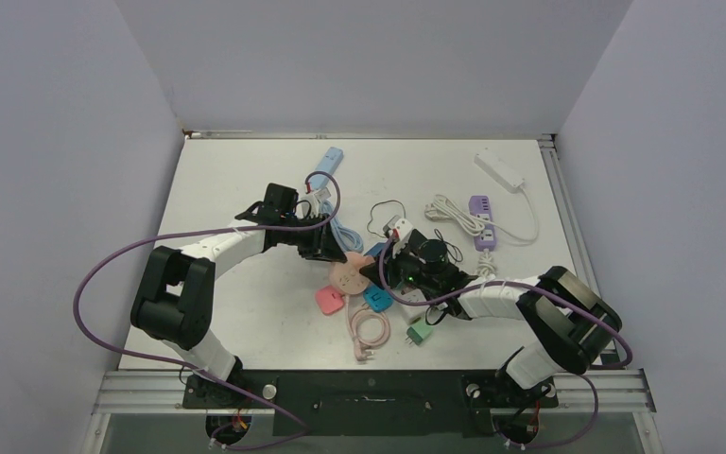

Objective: Pull the plug off the socket
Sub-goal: Remove the plug from the socket.

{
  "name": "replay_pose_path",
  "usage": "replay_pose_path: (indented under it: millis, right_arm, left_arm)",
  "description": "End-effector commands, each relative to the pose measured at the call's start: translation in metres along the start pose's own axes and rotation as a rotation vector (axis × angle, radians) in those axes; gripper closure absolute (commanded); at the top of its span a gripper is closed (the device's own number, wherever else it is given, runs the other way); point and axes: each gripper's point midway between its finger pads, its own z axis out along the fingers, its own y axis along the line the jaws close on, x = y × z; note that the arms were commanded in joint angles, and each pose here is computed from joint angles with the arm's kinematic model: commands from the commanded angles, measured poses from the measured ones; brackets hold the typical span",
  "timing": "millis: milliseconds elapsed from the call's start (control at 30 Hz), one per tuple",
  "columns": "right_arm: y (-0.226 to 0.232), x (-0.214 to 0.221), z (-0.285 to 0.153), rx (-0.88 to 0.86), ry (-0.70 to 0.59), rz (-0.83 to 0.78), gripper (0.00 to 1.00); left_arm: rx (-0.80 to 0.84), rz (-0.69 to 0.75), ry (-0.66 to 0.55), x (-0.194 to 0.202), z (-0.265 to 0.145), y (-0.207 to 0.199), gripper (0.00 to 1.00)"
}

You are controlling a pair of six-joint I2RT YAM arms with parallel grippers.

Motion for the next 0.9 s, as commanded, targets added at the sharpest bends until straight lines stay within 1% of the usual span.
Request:
replay_pose_path:
  millis: [0, 300, 400, 667, 867]
  right_arm:
    - [-0.003, -0.029, -0.001, 0.035, -0.096, -0.053, 0.95]
    - [0.012, -0.020, 0.009, 0.093, -0.031, -0.185, 0.95]
    - [0.014, -0.019, 0.010, 0.094, -0.026, -0.191, 0.95]
    - [0.014, -0.020, 0.009, 0.052, -0.042, -0.142, 0.95]
    - [0.000, -0.028, 0.001, -0.008, -0.096, -0.014, 0.95]
  left_arm:
    - [-0.096, 0.034, -0.086, -0.022, -0.012, 0.016, 1.00]
    - [-0.102, 0.032, -0.084, -0.022, -0.012, 0.017, 1.00]
    - [-0.102, 0.030, -0.083, -0.022, -0.011, 0.018, 1.00]
    - [-0.101, 0.033, -0.083, -0.022, -0.011, 0.017, 1.00]
    - [-0.097, 0.035, -0.084, -0.022, -0.012, 0.016, 1.00]
